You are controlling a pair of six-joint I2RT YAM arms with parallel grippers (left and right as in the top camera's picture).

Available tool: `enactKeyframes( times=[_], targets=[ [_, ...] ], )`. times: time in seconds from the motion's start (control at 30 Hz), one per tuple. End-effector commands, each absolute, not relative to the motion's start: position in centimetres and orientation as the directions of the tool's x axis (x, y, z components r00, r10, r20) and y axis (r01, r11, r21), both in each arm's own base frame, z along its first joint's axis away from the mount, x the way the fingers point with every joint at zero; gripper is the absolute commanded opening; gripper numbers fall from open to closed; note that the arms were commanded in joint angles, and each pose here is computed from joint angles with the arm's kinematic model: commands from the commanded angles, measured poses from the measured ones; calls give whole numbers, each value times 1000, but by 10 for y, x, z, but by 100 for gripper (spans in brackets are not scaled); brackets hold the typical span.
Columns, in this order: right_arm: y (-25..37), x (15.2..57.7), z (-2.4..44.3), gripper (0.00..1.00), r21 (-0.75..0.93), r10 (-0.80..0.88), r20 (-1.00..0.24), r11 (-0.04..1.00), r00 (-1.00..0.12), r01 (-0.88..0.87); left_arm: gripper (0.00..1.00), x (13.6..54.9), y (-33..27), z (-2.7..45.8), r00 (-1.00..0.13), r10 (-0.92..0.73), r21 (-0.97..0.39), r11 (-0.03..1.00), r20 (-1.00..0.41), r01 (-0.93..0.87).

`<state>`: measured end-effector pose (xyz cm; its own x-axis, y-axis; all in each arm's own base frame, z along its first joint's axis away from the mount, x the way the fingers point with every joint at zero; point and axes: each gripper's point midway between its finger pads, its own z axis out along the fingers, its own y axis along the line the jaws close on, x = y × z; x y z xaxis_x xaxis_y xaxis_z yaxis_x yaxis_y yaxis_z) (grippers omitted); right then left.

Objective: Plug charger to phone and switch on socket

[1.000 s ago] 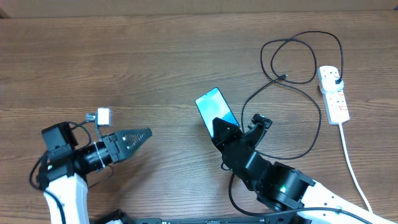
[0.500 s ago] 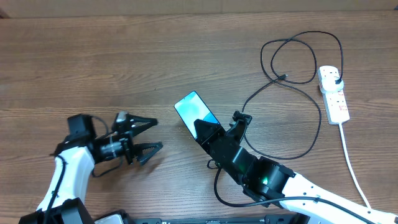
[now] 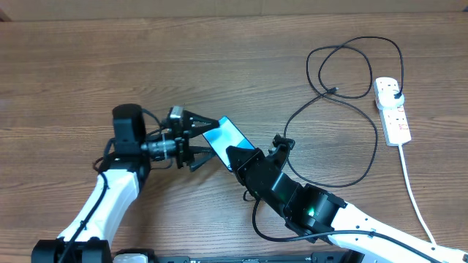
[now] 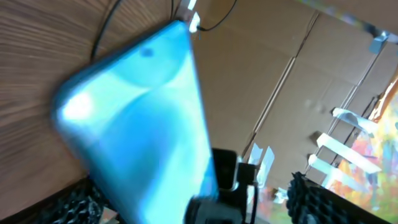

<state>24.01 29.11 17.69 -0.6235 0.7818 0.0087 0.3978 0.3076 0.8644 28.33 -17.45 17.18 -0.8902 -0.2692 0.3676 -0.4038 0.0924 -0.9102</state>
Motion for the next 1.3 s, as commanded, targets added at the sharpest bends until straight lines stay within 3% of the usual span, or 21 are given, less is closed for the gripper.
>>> enactKeyframes(
  times=[0.0, 0.2, 0.4, 0.63, 0.7, 0.87, 0.97, 1.13, 1.27],
  targets=[
    [301, 233, 185, 4, 857, 780, 173, 181, -601, 482, 91, 286, -190, 173, -840, -289, -863, 77, 460, -499],
    [310, 223, 184, 4, 826, 748, 274, 139, -604, 546, 72, 286, -200, 174, -844, -291, -866, 87, 451, -493],
    [310, 222, 183, 4, 822, 747, 283, 134, -602, 553, 50, 286, -200, 174, -844, -291, -866, 87, 451, -493],
    [310, 222, 183, 4, 822, 747, 283, 133, -601, 553, 14, 288, -199, 173, -824, -306, -850, 77, 477, -521],
    [310, 223, 184, 4, 823, 747, 283, 133, -601, 553, 9, 289, -199, 172, -823, -312, -850, 77, 475, -521],
    [310, 223, 184, 4, 823, 747, 283, 133, -601, 553, 4, 292, -198, 170, -816, -338, -850, 77, 469, -521],
    [311, 222, 183, 13, 822, 745, 285, 134, -603, 553, 4, 296, -196, 168, -809, -363, -850, 78, 463, -521],
    [310, 221, 181, 18, 818, 747, 281, 142, -603, 557, 4, 303, -193, 164, -796, -408, -851, 79, 448, -519],
    [305, 219, 172, 31, 799, 758, 266, 172, -595, 576, 4, 314, -186, 157, -821, -473, -894, 136, 320, -427]
  ],
)
